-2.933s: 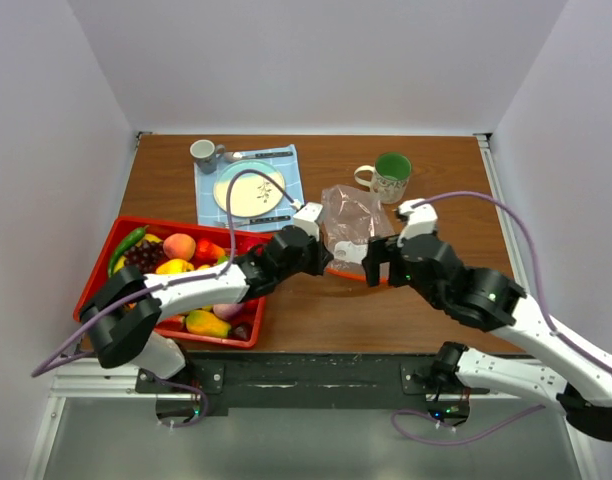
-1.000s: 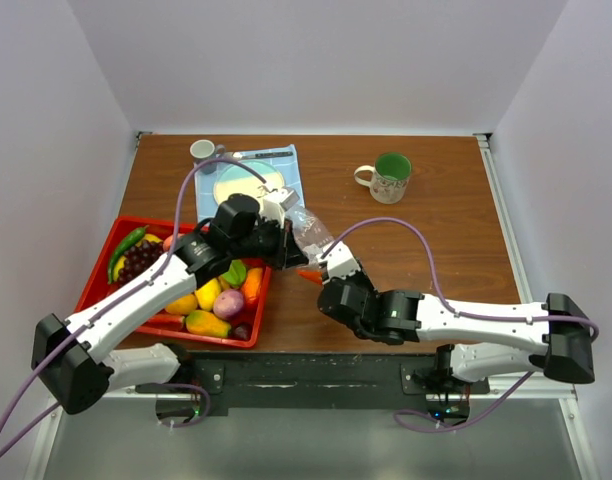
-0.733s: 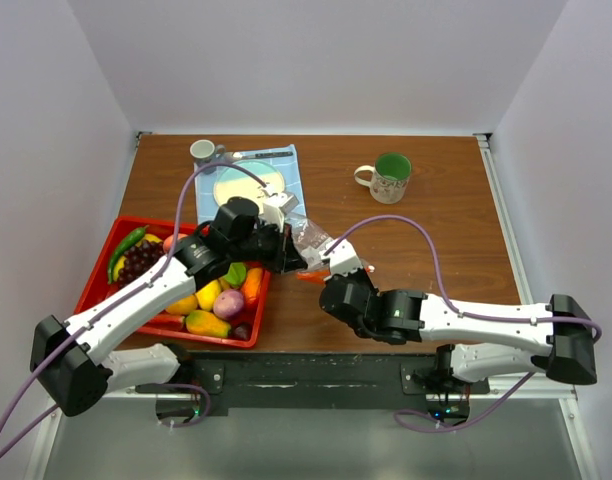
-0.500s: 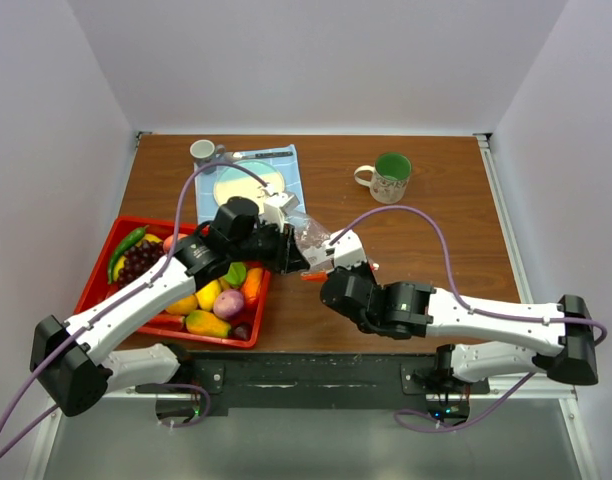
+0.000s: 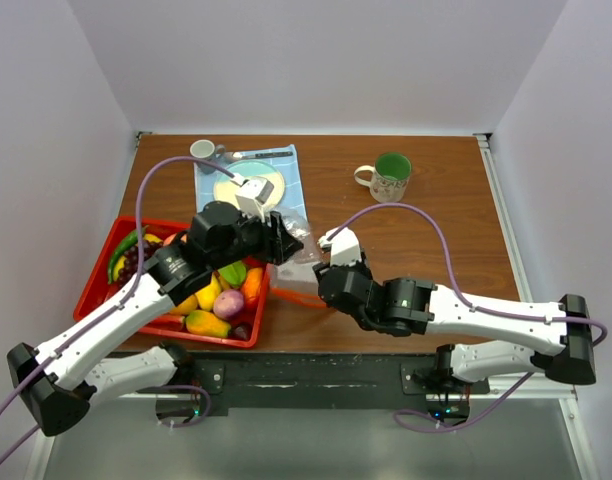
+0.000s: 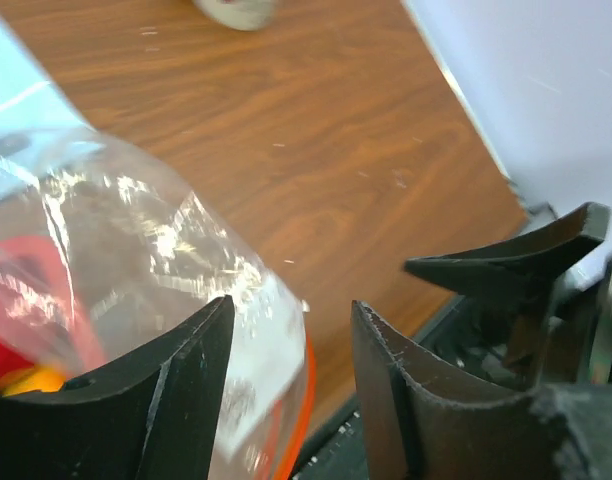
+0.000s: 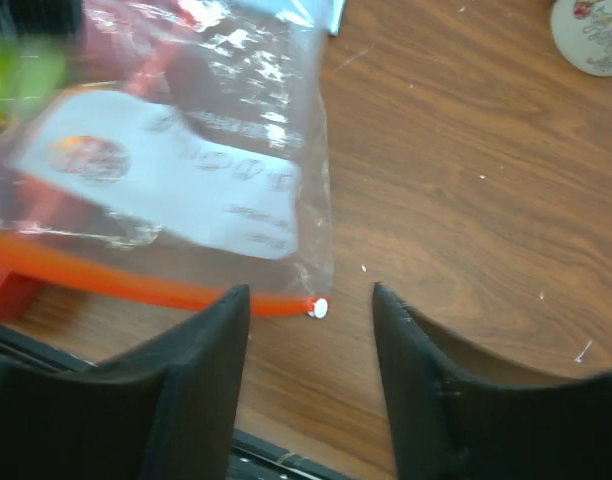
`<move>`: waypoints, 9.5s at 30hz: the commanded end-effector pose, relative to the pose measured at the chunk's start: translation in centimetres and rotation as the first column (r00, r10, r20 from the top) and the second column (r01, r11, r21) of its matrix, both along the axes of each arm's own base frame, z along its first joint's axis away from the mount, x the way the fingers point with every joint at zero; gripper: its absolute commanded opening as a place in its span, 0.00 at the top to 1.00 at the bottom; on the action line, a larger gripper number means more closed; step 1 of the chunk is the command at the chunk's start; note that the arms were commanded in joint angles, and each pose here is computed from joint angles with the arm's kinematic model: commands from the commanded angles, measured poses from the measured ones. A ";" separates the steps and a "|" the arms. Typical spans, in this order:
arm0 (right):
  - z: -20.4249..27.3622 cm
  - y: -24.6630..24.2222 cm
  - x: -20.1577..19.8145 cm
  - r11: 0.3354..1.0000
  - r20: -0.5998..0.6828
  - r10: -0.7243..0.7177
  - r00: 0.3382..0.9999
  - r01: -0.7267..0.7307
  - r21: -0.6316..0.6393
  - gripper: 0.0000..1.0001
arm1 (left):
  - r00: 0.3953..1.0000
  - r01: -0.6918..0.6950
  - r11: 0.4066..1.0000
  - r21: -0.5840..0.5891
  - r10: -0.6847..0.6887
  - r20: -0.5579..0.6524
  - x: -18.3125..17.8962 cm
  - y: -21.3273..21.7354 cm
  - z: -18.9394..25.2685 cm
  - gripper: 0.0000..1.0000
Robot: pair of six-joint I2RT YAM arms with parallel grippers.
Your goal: Place the food in the zip-top bag and seal the zipper
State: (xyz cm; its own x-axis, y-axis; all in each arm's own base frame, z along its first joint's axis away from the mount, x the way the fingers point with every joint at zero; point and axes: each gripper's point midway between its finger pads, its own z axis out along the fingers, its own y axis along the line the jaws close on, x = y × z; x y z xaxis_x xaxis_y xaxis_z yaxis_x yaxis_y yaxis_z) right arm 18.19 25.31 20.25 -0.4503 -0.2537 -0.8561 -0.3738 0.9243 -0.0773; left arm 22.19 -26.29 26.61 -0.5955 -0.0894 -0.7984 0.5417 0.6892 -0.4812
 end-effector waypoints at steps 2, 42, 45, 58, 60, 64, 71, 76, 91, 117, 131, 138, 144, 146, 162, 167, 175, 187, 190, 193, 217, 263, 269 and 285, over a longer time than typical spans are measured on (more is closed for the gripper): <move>-2.2 1.2 0.7 0.991 -0.035 0.045 0.998 -0.040 0.130 0.19 | 0.967 -0.247 0.961 0.122 0.253 -0.029 0.7 3.9 -3.4 0.44; -6.5 9.1 6.1 0.883 -0.299 0.078 0.951 0.073 0.464 0.24 | 0.854 -0.466 0.884 0.043 0.462 -0.241 -4.7 9.0 -10.1 0.43; -6.6 8.3 7.7 0.861 -0.337 0.026 0.941 0.150 0.485 0.49 | 0.867 -0.441 0.897 0.025 0.433 -0.248 -4.8 8.3 -10.1 0.47; -1.9 7.5 10.0 0.793 -0.407 -0.041 0.912 0.278 0.543 1.00 | 0.892 -0.409 0.911 -0.060 0.385 -0.239 -3.4 4.7 -10.8 0.62; -1.4 7.3 9.6 0.780 -0.424 -0.042 0.905 0.295 0.552 1.00 | 0.898 -0.410 0.907 -0.097 0.383 -0.218 -2.9 4.1 -10.4 0.62; -0.3 6.8 9.2 0.765 -0.434 -0.048 0.900 0.312 0.563 1.00 | 0.896 -0.429 0.893 -0.137 0.401 -0.189 -1.8 3.6 -9.8 0.60; 1.5 5.5 8.2 0.724 -0.440 -0.050 0.897 0.336 0.602 1.00 | 0.874 -0.483 0.864 -0.138 0.467 -0.138 -0.1 3.8 -9.7 0.57; 2.7 2.4 6.9 0.699 -0.418 -0.102 0.903 0.364 0.616 1.00 | 0.846 -0.532 0.831 -0.166 0.528 -0.072 1.2 4.6 -7.9 0.63; 7.1 -2.9 3.0 0.889 -0.101 -0.112 0.989 0.145 0.433 0.41 | 0.942 -0.337 0.941 -0.037 0.336 -0.021 1.2 -0.4 -3.4 1.00; 7.5 1.5 2.6 0.958 0.154 -0.178 0.972 0.135 0.253 0.40 | 0.977 -0.196 0.976 -0.098 0.186 -0.100 -0.9 -3.9 -0.8 1.00; 9.4 -6.0 5.4 0.908 0.136 -0.345 0.929 0.293 0.299 1.00 | 0.993 -0.073 0.991 -0.111 0.061 -0.105 -2.3 -6.5 0.6 1.00; 13.9 -13.3 2.7 0.895 0.149 -0.399 0.905 0.349 0.276 1.00 | 0.992 0.074 0.992 -0.102 -0.084 -0.091 -4.2 -14.3 0.5 1.00; 9.9 -9.1 2.5 0.936 0.037 -0.291 0.956 0.277 0.215 1.00 | 0.990 -0.028 0.998 -0.050 0.021 -0.140 -1.8 -13.8 -3.6 1.00; 7.2 -7.9 2.9 0.948 0.016 -0.279 0.960 0.272 0.167 1.00 | 0.983 -0.058 0.998 0.003 0.058 -0.173 -1.2 -12.8 -6.7 1.00; 0.6 -2.2 8.3 0.928 -0.160 -0.185 0.970 0.226 0.296 1.00 | 0.939 -0.218 0.953 0.212 0.264 -0.219 0.2 -5.5 -17.4 1.00; -0.8 -0.3 8.3 0.924 -0.207 -0.140 0.968 0.203 0.324 1.00 | 0.951 -0.221 0.959 0.176 0.252 -0.178 0.4 -5.4 -14.5 0.80; -1.5 0.7 8.9 0.912 -0.219 -0.137 0.966 0.209 0.352 1.00 | 0.956 -0.227 0.967 0.118 0.244 -0.164 -0.3 -4.3 -10.8 0.55; -1.1 1.7 8.9 0.902 -0.250 -0.118 0.961 0.209 0.377 1.00 | 0.798 -0.585 0.778 0.229 0.602 -0.009 2.6 8.7 -8.1 0.33; -1.2 2.0 8.8 0.902 -0.260 -0.108 0.960 0.204 0.380 1.00 | 0.742 -0.642 0.696 0.321 0.670 0.032 4.1 11.2 -9.5 0.26; -1.2 2.3 8.7 0.900 -0.266 -0.098 0.959 0.200 0.387 1.00 | 0.706 -0.672 0.638 0.376 0.705 0.067 5.2 12.7 -10.4 0.19; -1.0 2.4 8.1 0.903 -0.286 -0.072 0.956 0.184 0.389 1.00 | 0.749 -0.602 0.683 0.414 0.662 -0.003 8.7 11.6 -17.2 0.06; 2.1 0.9 7.2 0.805 -0.338 -0.162 0.927 0.322 0.498 1.00 | 0.967 -0.230 0.963 -0.142 0.210 -0.143 3.7 -5.0 -6.5 0.21; 1.5 0.2 7.7 0.819 -0.321 -0.201 0.925 0.339 0.463 1.00 | 0.978 -0.181 0.973 -0.144 0.163 -0.127 2.8 -4.9 -5.5 0.03; 0.6 -0.4 7.8 0.864 -0.296 -0.208 0.932 0.317 0.392 1.00 | 0.599 -0.742 0.635 0.215 0.772 -0.214 -3.8 15.9 -10.0 0.14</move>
State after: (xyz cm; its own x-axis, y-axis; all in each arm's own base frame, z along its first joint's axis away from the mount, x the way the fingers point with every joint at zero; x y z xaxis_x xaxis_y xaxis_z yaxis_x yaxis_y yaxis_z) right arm 25.57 24.95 19.81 -0.6767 0.2562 -0.6903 -0.0556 0.9171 0.3948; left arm 20.82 -18.21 20.29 -0.5953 -0.4506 -0.6653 -0.0038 0.8296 -0.5584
